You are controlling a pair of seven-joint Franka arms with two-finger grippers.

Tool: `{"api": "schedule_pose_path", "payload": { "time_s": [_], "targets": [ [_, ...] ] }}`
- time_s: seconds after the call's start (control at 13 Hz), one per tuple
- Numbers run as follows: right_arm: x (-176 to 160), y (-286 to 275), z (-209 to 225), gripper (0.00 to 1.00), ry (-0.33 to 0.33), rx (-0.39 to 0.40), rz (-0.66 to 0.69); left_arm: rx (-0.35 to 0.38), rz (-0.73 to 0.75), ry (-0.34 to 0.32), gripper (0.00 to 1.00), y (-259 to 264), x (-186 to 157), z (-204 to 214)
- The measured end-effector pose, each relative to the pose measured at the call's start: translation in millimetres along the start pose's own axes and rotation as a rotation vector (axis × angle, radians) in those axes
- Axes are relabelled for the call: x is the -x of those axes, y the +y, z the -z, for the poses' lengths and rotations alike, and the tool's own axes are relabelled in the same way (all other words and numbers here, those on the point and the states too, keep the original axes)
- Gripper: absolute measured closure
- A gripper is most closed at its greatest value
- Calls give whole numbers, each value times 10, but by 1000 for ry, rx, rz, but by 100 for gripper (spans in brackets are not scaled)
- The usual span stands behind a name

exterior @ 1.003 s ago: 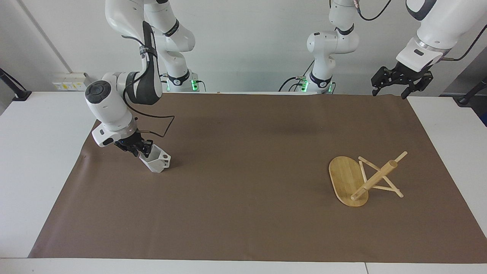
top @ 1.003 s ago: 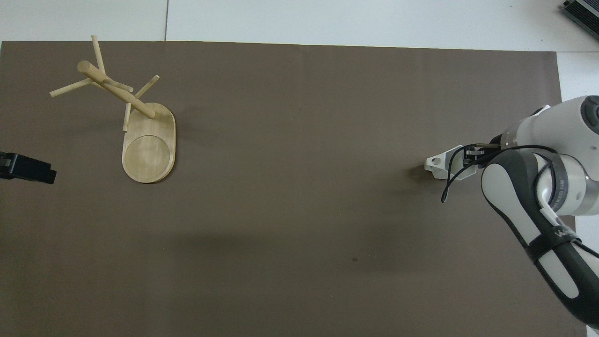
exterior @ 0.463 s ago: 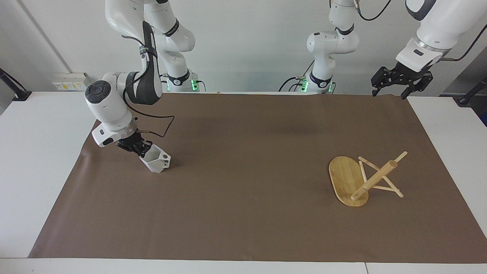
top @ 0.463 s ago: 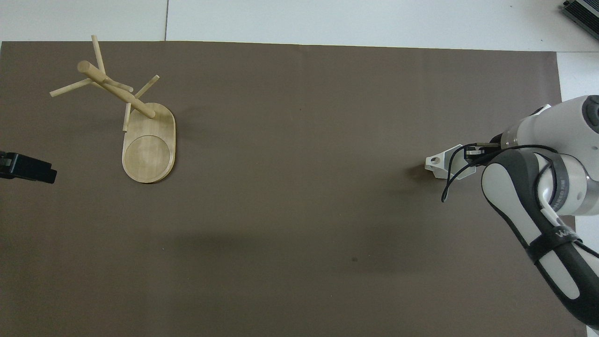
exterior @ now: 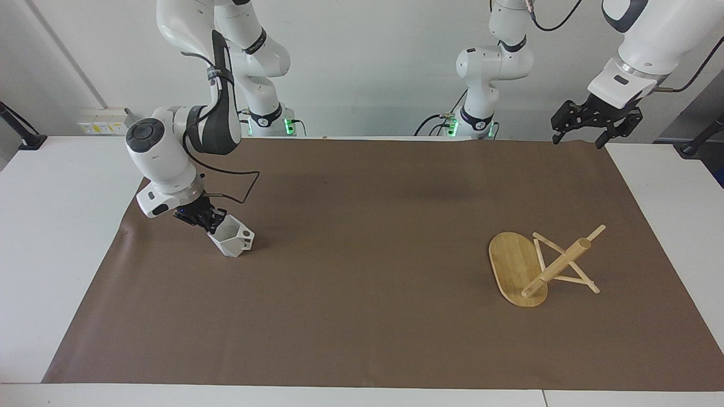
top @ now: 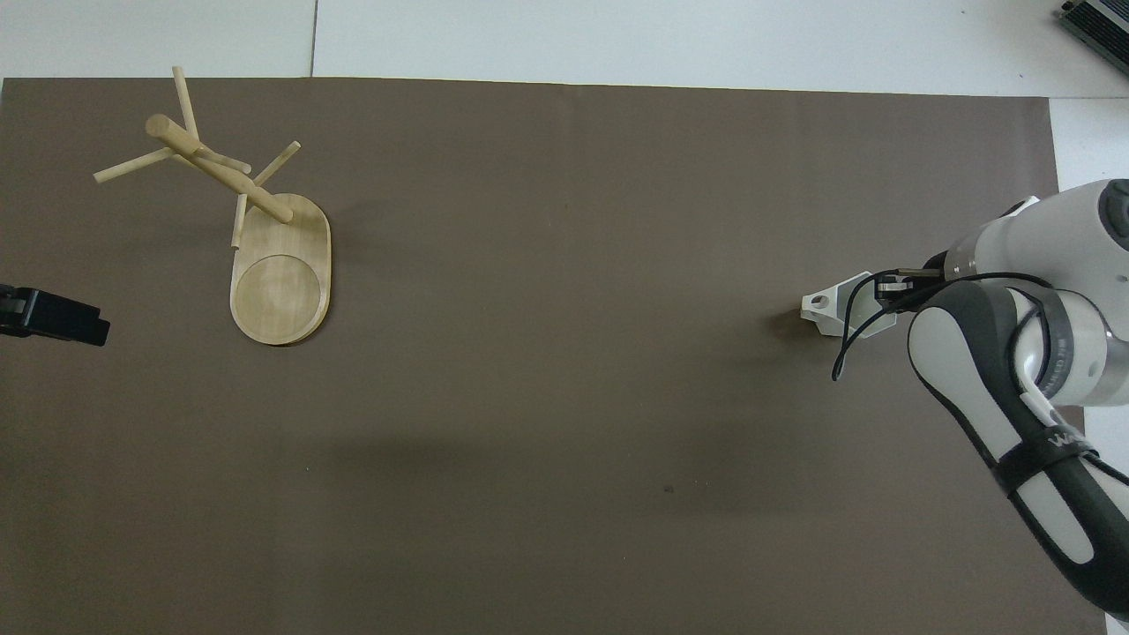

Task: Hang cup on rack
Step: 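Carry the cup toward the rack while the left gripper reaches in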

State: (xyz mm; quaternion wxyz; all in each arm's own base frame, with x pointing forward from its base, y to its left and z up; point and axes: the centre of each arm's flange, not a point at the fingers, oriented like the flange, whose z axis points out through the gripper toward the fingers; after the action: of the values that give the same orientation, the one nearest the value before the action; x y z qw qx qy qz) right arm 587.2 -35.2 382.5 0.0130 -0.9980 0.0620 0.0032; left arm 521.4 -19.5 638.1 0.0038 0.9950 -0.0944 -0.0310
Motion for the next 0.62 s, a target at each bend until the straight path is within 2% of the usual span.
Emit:
{"api": "schedule_pose_path", "payload": {
  "time_s": [0.15, 0.39, 0.62],
  "targets": [
    [-63, -128, 179, 96, 11, -71, -25, 0, 0, -1, 0, 3, 9, -7],
    [-187, -343, 730, 96, 39, -118, -3, 0, -4, -4, 0, 24, 16, -18],
    [-170, -974, 1166, 96, 96, -211, 74, -1, 4, -1, 0, 46, 7, -26]
  ]
}}
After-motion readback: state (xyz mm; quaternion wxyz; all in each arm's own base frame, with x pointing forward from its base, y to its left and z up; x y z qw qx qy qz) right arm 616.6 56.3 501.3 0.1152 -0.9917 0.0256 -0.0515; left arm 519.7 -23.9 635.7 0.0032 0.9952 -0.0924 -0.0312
